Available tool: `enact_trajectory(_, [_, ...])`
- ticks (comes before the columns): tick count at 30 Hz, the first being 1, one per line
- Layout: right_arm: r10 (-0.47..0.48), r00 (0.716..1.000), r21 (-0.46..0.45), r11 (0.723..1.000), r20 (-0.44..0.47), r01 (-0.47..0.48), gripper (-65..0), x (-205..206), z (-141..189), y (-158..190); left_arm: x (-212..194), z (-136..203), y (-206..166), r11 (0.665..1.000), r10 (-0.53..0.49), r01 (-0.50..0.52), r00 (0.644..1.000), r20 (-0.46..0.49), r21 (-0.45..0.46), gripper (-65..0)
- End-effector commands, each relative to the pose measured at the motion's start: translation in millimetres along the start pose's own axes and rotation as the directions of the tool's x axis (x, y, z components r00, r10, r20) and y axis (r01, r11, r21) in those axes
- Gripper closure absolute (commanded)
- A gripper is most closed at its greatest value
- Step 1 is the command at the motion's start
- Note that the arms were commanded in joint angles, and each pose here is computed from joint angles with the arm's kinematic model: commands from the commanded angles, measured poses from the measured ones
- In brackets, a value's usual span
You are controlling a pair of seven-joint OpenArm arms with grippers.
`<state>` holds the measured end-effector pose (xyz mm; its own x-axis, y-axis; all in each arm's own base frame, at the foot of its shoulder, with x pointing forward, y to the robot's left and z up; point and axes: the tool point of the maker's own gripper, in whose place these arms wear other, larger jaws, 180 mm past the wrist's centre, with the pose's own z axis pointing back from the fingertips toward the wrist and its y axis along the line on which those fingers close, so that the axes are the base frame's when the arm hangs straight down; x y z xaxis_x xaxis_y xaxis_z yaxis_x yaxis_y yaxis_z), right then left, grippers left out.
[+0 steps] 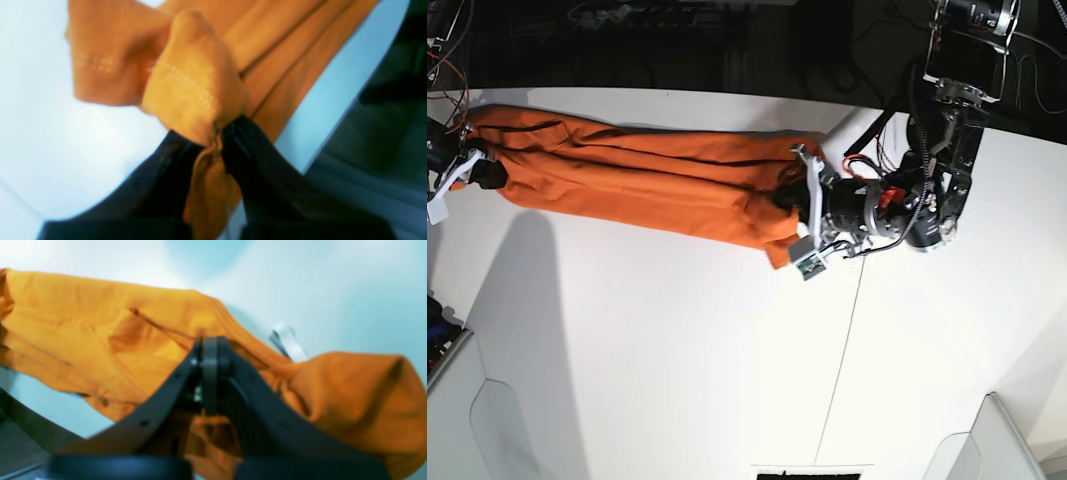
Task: Layout the t-shirt on the table in an organized manner, then fold the t-shirt properly
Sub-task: 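Lift and fold the strip end with the left gripper toward the right gripper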
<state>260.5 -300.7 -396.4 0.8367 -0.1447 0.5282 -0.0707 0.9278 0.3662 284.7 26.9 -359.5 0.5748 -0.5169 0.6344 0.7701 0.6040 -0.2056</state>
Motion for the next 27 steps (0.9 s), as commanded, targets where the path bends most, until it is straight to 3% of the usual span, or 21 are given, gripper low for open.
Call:
enact_trajectory(1, [0.023,0.999,-0.008,1.0,0.037,-0.023,0.0,15.3,7.3,-2.6,25.2,1.4,-3.0,1.0,-0.026,0.026,0.997,0.068,0.003,0.0])
enact_trajectory(7, [0.029,0.999,-0.02,0.999,0.029,-0.029,0.0,14.1,7.4,-4.7,72.7,-37.5,-60.9,0.992,-0.108,0.116,0.986,0.131,-0.055,0.0])
enact_trajectory(16, [0.03,0.999,-0.022,0.999,0.039,-0.03,0.0,15.9,7.5,-5.0,87.3,-93.2,-95.7,0.993,-0.09,0.096,0.991,0.098,-0.062,0.0])
enact_trajectory(17, [0.031,0.999,-0.022,0.999,0.042,-0.03,0.0,16.5,7.5,-5.0,85.1,-96.0,-96.6,0.994,-0.082,0.089,0.992,0.093,-0.068,-2.1])
enact_trajectory(21, [0.031,0.999,-0.022,0.999,0.043,-0.03,0.0,16.6,7.5,-5.0,81.1,-100.0,-107.0,0.991,-0.071,0.08,0.994,0.087,-0.108,-34.5])
enact_trajectory(22, [0.031,0.999,-0.022,0.999,0.045,-0.03,0.0,17.1,7.5,-4.9,83.8,-99.7,-110.4,0.989,-0.066,0.078,0.993,0.099,-0.122,-38.7])
enact_trajectory(26, [0.029,0.998,-0.021,0.999,0.056,-0.028,0.0,19.1,7.6,-4.7,106.3,-95.0,-127.2,0.978,-0.017,0.052,0.985,0.174,-0.203,-39.5])
enact_trajectory(27, [0.026,0.998,-0.017,1.0,0.061,-0.025,-4.8,20.5,7.8,-4.1,114.0,-93.2,-133.5,0.972,-0.001,0.046,0.981,0.195,-0.229,-39.5])
